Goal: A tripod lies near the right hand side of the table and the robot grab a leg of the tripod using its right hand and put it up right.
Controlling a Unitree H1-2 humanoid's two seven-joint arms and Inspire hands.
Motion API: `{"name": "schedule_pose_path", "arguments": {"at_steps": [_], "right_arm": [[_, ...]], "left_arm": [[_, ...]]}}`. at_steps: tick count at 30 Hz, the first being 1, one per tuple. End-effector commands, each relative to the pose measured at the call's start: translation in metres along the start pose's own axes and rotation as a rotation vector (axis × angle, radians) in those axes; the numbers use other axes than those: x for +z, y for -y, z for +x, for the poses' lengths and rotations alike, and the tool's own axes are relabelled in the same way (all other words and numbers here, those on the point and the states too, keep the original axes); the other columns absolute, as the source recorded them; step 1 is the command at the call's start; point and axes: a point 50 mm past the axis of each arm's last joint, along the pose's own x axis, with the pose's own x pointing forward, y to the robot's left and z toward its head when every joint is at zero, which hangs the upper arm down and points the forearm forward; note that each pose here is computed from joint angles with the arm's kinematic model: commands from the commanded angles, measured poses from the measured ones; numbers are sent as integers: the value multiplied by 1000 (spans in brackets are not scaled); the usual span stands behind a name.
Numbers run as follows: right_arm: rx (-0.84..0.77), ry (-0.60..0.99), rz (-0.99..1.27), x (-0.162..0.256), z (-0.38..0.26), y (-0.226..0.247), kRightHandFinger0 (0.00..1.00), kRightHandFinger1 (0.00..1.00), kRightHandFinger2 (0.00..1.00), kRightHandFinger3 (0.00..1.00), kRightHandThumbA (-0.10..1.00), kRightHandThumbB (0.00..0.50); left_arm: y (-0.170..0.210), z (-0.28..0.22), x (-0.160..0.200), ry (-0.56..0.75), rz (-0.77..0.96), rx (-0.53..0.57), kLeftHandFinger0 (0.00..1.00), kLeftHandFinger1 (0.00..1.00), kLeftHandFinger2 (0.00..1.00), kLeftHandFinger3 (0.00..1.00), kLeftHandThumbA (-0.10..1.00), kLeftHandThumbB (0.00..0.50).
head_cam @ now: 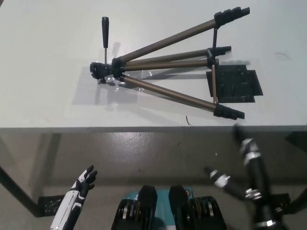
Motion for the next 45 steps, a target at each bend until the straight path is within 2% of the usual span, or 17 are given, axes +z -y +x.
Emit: {"name": "schedule_pose_path", "arguments": {"at_steps": [1,3,4,7,10,14,16,19,24,28,32,34,40,45], "right_arm": [[-123,294,-81,60,42,38,1000,1000,1000,1000,1000,243],[-123,359,-147,83,64,53,1000,1000,1000,1000,1000,301],[-117,384,-179,93,73,59,1000,1000,1000,1000,1000,315],[-101,432,-323,135,113,72,1000,1000,1000,1000,1000,414],[-68,426,-433,179,151,81,1000,1000,1000,1000,1000,466],[-1,461,-508,213,199,84,1000,1000,1000,1000,1000,480],[51,471,-577,230,231,75,1000,1000,1000,1000,1000,460],[150,453,-703,254,272,54,1000,1000,1000,1000,1000,500],[249,412,-879,266,321,17,1000,1000,1000,1000,1000,500],[347,355,-948,267,352,-16,1000,1000,1000,1000,1000,500],[429,317,-1033,267,372,-46,1000,1000,1000,1000,996,500],[465,306,-1072,265,380,-59,1000,1000,1000,1000,955,500],[608,208,-1284,243,391,-106,1000,1000,1000,1000,961,500],[739,79,-1303,224,395,-124,1000,1000,1000,1000,932,500]], "left_arm": [[-7,4,13,94,44,-9,1000,1000,1000,1000,1000,331],[-7,5,14,92,51,-9,1000,1000,1000,1000,1000,335],[-6,5,14,91,50,-11,1000,1000,1000,1000,1000,335],[-7,5,14,89,53,-11,1000,1000,1000,1000,1000,332],[-7,5,14,88,48,-11,1000,1000,1000,1000,1000,319],[-6,3,14,80,41,-11,1000,1000,1000,1000,1000,325],[-7,3,13,84,57,-13,1000,1000,1000,1000,1000,322],[-7,2,13,78,54,-15,1000,1000,1000,1000,1000,327],[-6,0,11,79,66,-17,1000,1000,1000,1000,1000,325],[-6,-2,9,89,59,-30,1000,1000,1000,1000,1000,319],[-7,0,7,91,61,-30,1000,1000,1000,1000,1000,343],[-6,-1,7,87,63,-35,1000,1000,1000,1000,1000,362],[-5,-3,9,70,58,-31,1000,1000,1000,1000,1000,393],[-5,1,11,68,78,-31,1000,1000,1000,1000,1000,401]]}}
